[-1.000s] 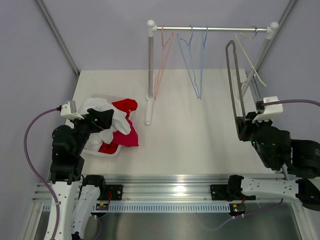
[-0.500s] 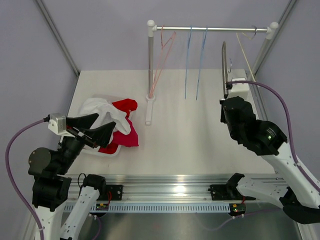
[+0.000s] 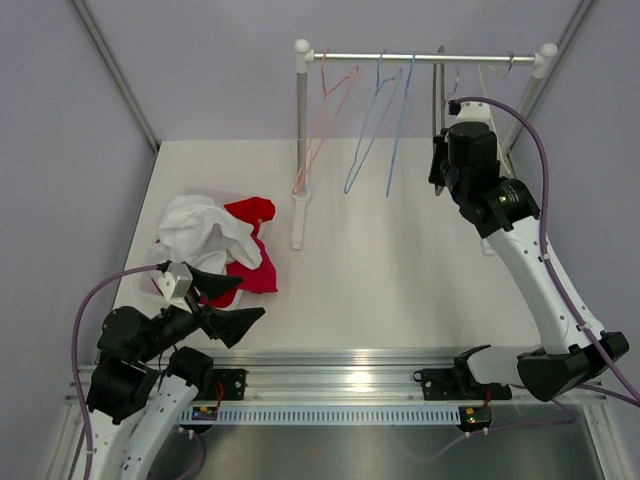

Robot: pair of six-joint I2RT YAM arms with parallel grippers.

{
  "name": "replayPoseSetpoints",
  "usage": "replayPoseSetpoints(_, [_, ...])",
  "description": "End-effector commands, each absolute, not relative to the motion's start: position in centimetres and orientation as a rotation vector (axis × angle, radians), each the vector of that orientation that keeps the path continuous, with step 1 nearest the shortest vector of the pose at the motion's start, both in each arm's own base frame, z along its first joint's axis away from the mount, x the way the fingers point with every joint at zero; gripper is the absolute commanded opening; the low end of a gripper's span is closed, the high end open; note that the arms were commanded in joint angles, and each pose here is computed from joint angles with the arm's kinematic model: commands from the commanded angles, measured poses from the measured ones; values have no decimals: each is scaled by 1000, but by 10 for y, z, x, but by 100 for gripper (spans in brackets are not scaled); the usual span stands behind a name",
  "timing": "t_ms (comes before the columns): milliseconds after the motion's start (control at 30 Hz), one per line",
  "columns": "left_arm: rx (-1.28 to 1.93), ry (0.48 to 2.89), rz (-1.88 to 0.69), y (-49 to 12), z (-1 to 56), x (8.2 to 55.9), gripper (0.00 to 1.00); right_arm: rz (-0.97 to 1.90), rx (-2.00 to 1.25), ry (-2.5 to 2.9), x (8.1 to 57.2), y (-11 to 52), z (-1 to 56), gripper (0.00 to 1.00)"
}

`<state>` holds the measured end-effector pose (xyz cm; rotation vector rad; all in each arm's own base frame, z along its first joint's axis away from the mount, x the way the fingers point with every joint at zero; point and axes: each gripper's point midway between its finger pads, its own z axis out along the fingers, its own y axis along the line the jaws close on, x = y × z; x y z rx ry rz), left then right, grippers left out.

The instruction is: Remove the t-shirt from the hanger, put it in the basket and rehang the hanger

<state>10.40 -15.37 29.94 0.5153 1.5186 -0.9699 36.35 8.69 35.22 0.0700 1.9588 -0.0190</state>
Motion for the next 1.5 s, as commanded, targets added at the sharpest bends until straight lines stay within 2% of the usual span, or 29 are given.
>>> replayPoseSetpoints(0, [590, 1464, -1019, -159, 303, 88, 99, 73, 19, 1843, 382, 93, 395, 0])
replayPoseSetpoints(433, [597, 1427, -1031, -157, 306, 80, 99, 144, 43, 1853, 433, 71, 407, 0])
replayPoseSetpoints(633, [580, 1427, -1017, -155, 306, 82, 99, 160, 64, 1911, 461, 65, 387, 0])
replayPoseSetpoints(800, [573, 1435, -1012, -155, 306, 85, 99, 165, 89, 1967, 466, 66, 351, 0])
replayPoseSetpoints(967, [570, 1453, -1010, -157, 304, 88, 99, 165, 129, 1934, 458, 62, 345, 3])
replayPoseSetpoints(1000, [568, 1458, -1010, -157, 303, 89, 99, 158, 139, 1937, 456, 60, 341, 6])
replayPoseSetpoints(1033, [566, 1464, -1009, -157, 302, 90, 99, 161, 146, 1912, 452, 59, 349, 26])
replayPoseSetpoints(1100, [559, 1469, -1005, -157, 301, 92, 99, 179, 170, 1891, 444, 59, 355, 52])
replayPoseSetpoints(1133, [556, 1471, -1003, -157, 302, 93, 99, 203, 178, 1849, 435, 59, 371, 73])
replayPoseSetpoints(1233, [550, 1478, -997, -156, 301, 94, 99, 302, 199, 1780, 405, 65, 401, 94])
replayPoseSetpoints(1300, [539, 1481, -988, -155, 301, 97, 99, 359, 228, 1771, 385, 68, 403, 99])
replayPoseSetpoints(1333, [516, 1485, -968, -153, 302, 101, 99, 395, 219, 1713, 361, 68, 422, 99])
replayPoseSetpoints(1400, [464, 1486, -923, -146, 307, 110, 99, 451, 225, 1696, 339, 72, 414, 99])
replayPoseSetpoints(1467, [415, 1487, -888, -141, 316, 117, 99, 555, 217, 1601, 297, 77, 431, 99])
